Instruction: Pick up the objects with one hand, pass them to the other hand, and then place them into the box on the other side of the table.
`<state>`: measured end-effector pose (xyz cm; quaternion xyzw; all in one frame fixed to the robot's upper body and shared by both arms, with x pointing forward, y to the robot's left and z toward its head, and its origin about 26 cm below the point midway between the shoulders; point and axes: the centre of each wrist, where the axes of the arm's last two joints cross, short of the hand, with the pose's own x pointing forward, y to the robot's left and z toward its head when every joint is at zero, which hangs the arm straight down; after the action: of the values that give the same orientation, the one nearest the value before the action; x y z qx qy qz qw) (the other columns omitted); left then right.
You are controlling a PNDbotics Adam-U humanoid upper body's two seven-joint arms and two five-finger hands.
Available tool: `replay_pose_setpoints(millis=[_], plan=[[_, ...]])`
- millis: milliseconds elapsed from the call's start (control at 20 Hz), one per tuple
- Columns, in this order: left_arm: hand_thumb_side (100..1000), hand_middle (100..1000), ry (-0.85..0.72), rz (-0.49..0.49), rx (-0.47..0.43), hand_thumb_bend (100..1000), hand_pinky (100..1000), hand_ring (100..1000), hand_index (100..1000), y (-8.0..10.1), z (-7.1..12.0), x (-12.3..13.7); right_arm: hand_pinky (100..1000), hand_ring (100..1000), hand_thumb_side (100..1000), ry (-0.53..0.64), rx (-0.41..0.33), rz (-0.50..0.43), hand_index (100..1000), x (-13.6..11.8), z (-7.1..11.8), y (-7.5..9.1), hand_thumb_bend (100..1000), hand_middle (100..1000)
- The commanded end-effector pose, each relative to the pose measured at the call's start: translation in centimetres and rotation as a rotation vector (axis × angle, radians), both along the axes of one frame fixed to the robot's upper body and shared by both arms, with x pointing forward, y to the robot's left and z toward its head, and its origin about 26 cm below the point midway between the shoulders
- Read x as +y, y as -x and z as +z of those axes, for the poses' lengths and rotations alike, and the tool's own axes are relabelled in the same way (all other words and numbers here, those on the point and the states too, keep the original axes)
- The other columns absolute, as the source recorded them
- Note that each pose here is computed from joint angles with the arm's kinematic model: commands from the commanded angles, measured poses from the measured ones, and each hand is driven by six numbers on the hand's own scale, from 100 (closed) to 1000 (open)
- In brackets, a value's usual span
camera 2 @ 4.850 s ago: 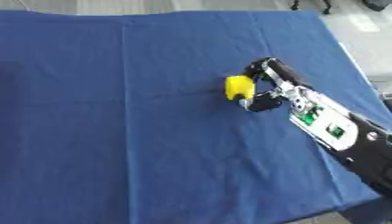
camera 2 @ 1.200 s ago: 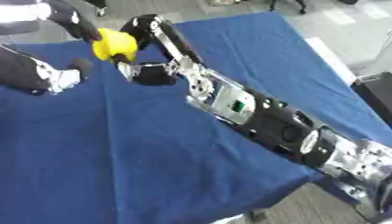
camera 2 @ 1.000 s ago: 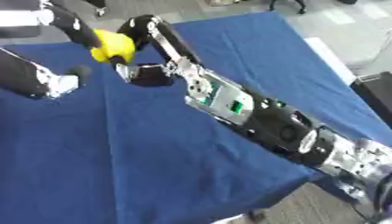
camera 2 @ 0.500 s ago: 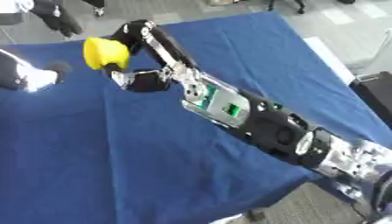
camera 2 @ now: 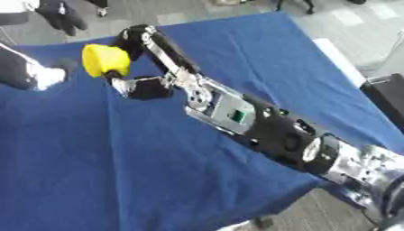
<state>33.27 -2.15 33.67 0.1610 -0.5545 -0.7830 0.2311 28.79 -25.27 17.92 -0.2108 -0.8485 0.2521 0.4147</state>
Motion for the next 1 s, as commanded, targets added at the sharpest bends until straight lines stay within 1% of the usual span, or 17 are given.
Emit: replay_pose_setpoints(millis=[50, 300, 450, 700, 1000], plan=[[282, 751, -0.003, 0.019, -0.004, 168, 1000, 842, 883, -0.3, 0.5, -0.2, 602, 592, 100, 0.01, -0.044, 0.016, 598, 0.1, 0.9, 0.0, 219, 521], [287, 746, -0.012, 0.044, 0.0, 206, 1000, 841, 891, -1.2, 0.0, -0.3, 601, 591, 100, 0.003, -0.054, 0.032, 598, 0.2, 1.0, 0.0, 220, 521], [290, 747, -0.012, 0.059, -0.009, 212, 1000, 842, 890, -1.8, -0.3, -0.3, 601, 590, 100, -0.002, -0.061, 0.044, 597, 0.2, 1.1, 0.0, 220, 520], [285, 745, -0.004, 0.073, -0.017, 183, 1000, 839, 888, -2.4, -0.6, -0.4, 600, 594, 100, -0.007, -0.069, 0.062, 597, 0.1, 0.8, 0.1, 222, 525], [281, 742, -0.001, 0.071, -0.011, 163, 1000, 836, 887, -2.4, -0.9, -0.7, 599, 595, 100, -0.007, -0.073, 0.077, 597, 0.2, 0.7, 0.1, 224, 530]])
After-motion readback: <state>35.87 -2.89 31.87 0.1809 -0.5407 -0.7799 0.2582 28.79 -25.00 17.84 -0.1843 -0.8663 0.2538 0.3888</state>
